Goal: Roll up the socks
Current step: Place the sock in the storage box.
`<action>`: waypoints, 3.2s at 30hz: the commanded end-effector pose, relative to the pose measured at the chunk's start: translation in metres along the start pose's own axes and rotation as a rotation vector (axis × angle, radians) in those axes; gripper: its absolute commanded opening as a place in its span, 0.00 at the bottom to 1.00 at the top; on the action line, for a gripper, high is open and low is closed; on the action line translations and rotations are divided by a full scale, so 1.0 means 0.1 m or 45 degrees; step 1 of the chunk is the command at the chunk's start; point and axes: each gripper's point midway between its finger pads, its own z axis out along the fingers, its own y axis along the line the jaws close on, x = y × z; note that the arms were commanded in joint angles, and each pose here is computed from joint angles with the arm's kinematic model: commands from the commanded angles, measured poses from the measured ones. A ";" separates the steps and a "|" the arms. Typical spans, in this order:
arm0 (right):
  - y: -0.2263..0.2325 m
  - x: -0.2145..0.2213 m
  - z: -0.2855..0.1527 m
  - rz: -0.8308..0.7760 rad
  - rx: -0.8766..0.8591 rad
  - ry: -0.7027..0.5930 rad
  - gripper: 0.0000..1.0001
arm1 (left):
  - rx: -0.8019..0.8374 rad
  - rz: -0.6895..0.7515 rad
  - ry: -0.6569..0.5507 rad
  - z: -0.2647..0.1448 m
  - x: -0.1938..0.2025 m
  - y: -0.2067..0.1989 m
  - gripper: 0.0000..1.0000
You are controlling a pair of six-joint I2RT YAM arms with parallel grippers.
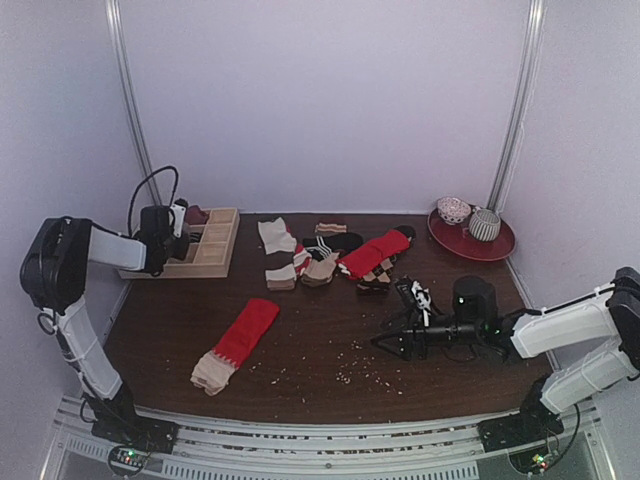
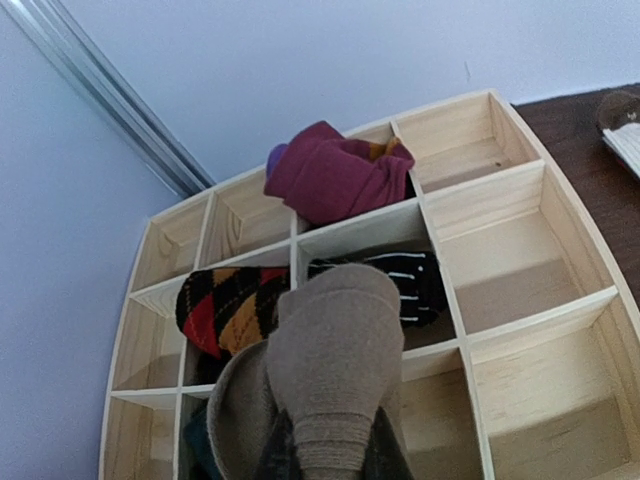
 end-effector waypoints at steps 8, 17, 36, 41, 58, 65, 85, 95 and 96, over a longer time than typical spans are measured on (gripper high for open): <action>0.09 -0.07 -0.07 -0.008 -0.050 -0.056 0.62 | 0.202 0.154 0.173 0.21 0.20 -0.17 0.00; 0.11 -0.10 -0.12 -0.026 -0.045 -0.072 0.62 | 0.448 0.190 0.270 0.17 0.55 -0.22 0.00; 0.10 -0.07 -0.08 -0.014 -0.052 -0.053 0.63 | 0.363 0.280 -0.165 -0.34 -0.20 0.11 0.00; 0.09 -0.04 -0.06 -0.005 -0.054 -0.040 0.63 | 0.260 0.318 -0.268 -0.43 -0.48 0.29 0.00; 0.05 0.01 -0.01 0.012 -0.057 -0.014 0.63 | 0.363 0.425 -0.131 -0.03 0.14 -0.03 0.00; 0.08 -0.03 -0.04 0.007 -0.065 -0.031 0.63 | 0.510 0.482 0.024 0.02 0.61 -0.30 0.00; 0.13 -0.07 -0.11 -0.011 -0.068 -0.054 0.63 | 0.856 0.281 0.504 0.11 1.16 -0.43 0.00; 0.17 -0.10 -0.13 -0.014 -0.083 -0.073 0.63 | 0.772 0.189 0.746 0.06 1.25 -0.27 0.00; 0.17 -0.10 -0.14 -0.014 -0.082 -0.072 0.63 | 0.775 0.186 0.789 0.05 1.29 -0.26 0.02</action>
